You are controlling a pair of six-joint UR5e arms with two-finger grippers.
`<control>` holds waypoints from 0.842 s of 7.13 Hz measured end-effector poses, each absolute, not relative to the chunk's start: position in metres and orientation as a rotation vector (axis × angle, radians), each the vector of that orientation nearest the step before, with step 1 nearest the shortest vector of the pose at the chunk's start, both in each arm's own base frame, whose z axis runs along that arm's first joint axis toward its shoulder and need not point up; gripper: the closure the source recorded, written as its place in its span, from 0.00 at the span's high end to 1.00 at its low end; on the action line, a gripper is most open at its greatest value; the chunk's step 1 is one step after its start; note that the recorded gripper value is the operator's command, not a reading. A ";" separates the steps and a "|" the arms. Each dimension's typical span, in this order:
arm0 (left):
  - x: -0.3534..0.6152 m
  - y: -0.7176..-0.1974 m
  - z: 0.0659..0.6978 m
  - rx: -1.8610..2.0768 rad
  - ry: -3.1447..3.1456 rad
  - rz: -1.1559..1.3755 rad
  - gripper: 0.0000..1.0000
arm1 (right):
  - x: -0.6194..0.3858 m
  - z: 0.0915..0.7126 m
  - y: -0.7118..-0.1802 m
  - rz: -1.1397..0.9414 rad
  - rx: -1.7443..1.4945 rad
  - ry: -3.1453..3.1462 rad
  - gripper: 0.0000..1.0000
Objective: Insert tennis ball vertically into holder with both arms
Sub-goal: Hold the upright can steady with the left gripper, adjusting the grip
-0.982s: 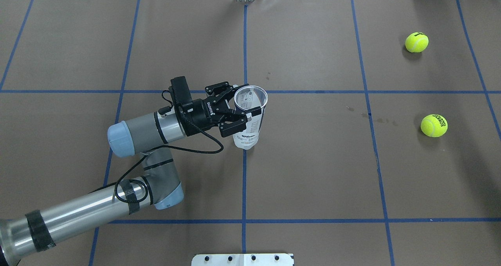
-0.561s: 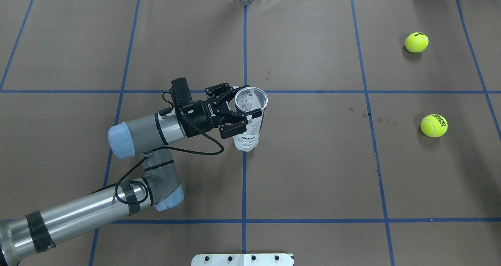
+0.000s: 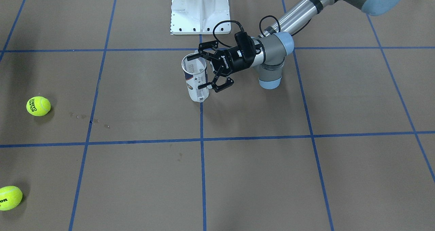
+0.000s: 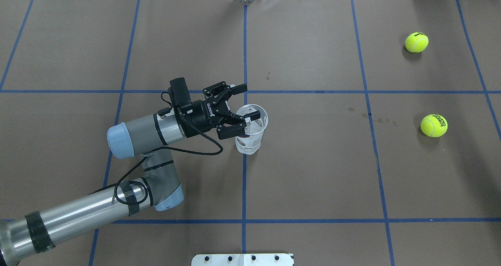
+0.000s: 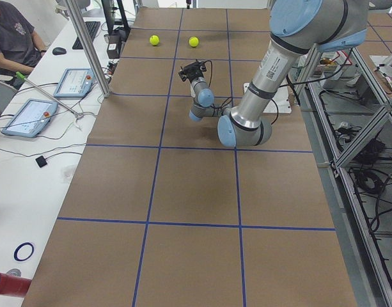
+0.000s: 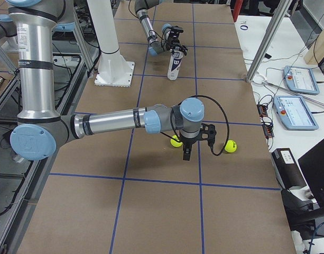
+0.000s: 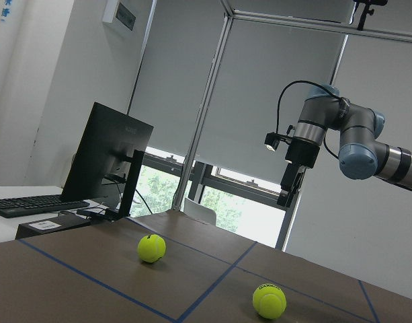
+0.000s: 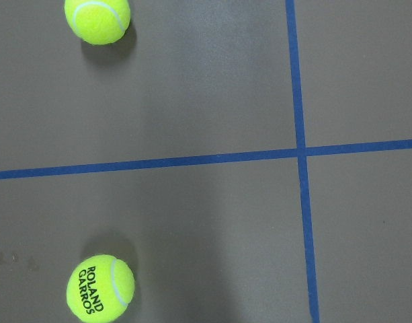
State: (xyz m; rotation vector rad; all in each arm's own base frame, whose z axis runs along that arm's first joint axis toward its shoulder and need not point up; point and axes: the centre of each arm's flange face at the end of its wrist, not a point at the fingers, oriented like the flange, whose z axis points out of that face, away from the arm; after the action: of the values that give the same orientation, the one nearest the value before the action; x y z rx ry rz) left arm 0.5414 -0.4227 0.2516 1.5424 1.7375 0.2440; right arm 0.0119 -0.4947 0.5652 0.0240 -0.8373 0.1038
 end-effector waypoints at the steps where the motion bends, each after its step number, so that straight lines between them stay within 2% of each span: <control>1: 0.541 -0.422 0.253 1.541 1.738 0.244 0.99 | 0.012 0.565 -0.495 0.104 0.024 -0.837 1.00; 6: 0.522 -0.412 0.267 1.542 1.756 0.240 1.00 | 0.012 0.565 -0.494 0.104 0.024 -0.838 1.00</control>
State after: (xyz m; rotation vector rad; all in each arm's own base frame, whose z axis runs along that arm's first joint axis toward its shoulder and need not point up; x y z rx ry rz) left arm 0.5223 -0.4125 0.2665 1.5425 1.7559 0.2404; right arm 0.0121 -0.4944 0.5655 0.0239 -0.8376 0.1043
